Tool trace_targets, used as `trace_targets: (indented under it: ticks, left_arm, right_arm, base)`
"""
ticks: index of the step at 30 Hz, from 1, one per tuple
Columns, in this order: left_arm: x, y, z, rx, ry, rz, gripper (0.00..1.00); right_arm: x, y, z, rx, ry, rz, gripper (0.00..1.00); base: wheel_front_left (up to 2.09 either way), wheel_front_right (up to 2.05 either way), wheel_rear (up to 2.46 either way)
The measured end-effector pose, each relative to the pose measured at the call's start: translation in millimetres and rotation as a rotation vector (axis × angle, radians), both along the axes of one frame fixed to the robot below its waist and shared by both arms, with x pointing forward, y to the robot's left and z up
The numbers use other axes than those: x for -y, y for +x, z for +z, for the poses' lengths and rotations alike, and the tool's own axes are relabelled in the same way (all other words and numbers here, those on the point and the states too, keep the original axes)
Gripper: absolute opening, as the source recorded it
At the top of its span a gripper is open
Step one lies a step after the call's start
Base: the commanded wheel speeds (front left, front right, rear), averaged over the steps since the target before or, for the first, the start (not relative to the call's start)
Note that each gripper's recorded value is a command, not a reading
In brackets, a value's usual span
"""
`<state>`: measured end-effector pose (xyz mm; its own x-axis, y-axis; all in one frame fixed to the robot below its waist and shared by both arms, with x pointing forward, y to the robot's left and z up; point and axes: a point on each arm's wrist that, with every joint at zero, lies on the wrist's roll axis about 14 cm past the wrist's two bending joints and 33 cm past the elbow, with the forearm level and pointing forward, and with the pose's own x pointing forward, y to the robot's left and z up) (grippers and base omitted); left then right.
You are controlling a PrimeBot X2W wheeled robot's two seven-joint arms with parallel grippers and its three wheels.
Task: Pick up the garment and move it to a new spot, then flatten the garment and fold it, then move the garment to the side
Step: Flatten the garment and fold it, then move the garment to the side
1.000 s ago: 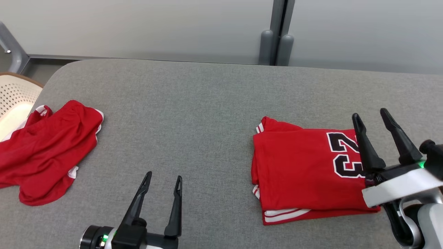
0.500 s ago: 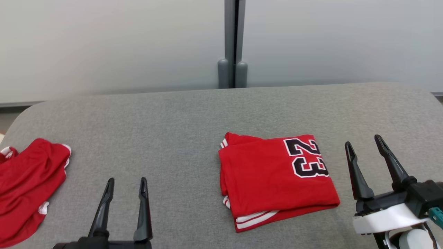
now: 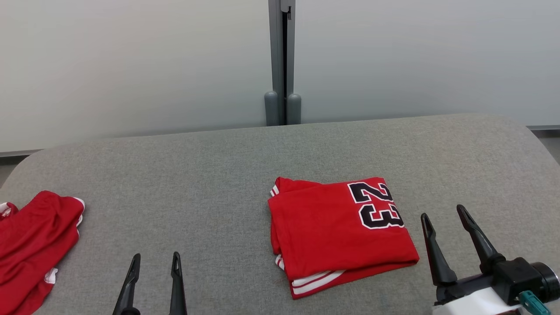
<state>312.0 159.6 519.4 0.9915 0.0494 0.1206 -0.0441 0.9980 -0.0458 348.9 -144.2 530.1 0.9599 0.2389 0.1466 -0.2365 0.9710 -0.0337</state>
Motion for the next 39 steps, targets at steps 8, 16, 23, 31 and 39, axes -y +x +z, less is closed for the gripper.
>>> trace_targets:
  ticks: [8, 16, 23, 31, 39]
  left_arm:
    - [-5, -3, -9, -0.026, -0.007, 0.016, 1.00]
    - [-9, -5, -12, -0.038, -0.007, 0.022, 1.00]
    - [-10, -7, -16, -0.049, -0.007, 0.027, 1.00]
    - [-10, -8, -16, -0.049, -0.007, 0.032, 1.00]
    - [-5, -4, -16, -0.050, -0.002, 0.006, 1.00]
  right_arm:
    - [-3, 0, -3, -0.012, 0.015, 0.003, 1.00]
    - [-4, 0, -4, -0.016, 0.022, 0.005, 1.00]
    - [-4, 2, -4, -0.017, 0.034, 0.000, 1.00]
    - [-6, 3, -5, -0.022, 0.031, 0.008, 1.00]
    - [-9, 11, -34, -0.132, 0.115, 0.003, 1.00]
  base:
    - [0.00, 0.00, 0.00]
    - [0.00, 0.00, 0.00]
    - [0.00, 0.00, 0.00]
    - [0.00, 0.00, 0.00]
    - [0.00, 0.00, 0.00]
